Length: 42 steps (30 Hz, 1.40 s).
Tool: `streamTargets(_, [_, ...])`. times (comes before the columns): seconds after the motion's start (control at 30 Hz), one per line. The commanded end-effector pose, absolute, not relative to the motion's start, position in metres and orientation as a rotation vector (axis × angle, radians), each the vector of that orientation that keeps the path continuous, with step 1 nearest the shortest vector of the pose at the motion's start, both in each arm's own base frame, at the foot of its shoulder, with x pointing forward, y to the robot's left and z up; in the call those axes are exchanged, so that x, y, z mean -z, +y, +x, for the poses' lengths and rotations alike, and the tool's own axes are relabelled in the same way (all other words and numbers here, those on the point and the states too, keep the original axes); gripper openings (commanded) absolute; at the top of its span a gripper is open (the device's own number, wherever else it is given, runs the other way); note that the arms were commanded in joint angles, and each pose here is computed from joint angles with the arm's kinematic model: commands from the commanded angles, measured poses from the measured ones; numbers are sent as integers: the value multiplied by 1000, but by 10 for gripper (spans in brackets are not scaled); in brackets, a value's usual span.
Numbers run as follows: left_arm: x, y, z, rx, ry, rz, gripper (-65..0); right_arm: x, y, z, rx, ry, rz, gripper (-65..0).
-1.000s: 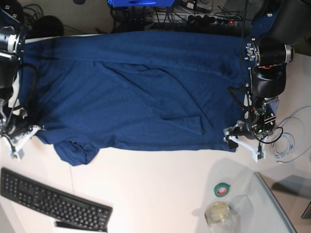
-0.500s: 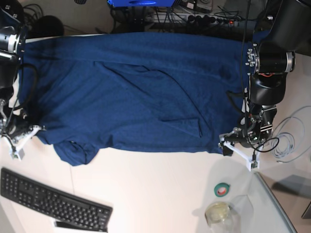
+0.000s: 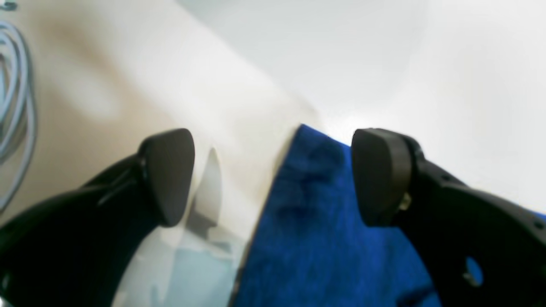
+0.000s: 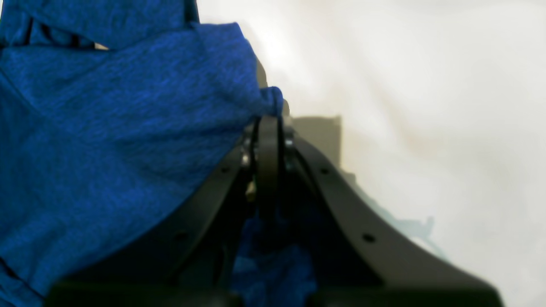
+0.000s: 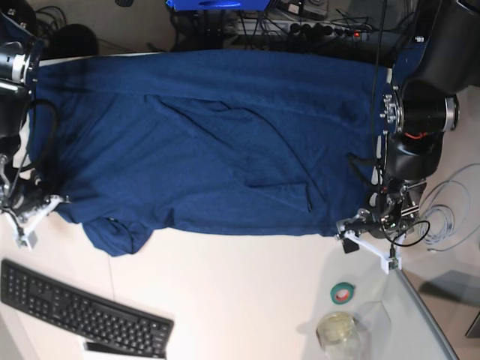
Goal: Layout the t-shirt on the table in an organized manner, then fold the t-shirt properly
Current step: 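Slide the left gripper along the side edge toward the hem, then grasp the hem corners with both grippers and pull them outward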
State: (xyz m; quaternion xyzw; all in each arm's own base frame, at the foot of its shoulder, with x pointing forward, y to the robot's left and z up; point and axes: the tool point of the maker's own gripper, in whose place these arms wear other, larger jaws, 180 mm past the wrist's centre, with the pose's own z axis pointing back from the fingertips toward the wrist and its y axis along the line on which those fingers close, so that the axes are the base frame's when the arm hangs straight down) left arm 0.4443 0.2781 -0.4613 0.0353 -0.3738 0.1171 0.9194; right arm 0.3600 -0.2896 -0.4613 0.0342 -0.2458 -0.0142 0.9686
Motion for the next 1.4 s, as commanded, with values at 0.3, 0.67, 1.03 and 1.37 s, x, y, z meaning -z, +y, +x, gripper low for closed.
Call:
streamTargets(0.3, [476, 254, 443, -137, -770, 92, -110, 442, -299, 376, 25, -557, 57, -650])
streamTargets(0.67, [483, 278, 428, -194, -743, 177, -551, 443, -299, 375, 24, -557, 58, -650])
streamTargets(1.03, [483, 287, 424, -228, -751, 180, -650, 443, -298, 376, 24, -559, 59, -650])
streamTargets(1.37, [461, 271, 442, -207, -788, 136, -650, 435, -300, 383, 23, -587, 55, -650])
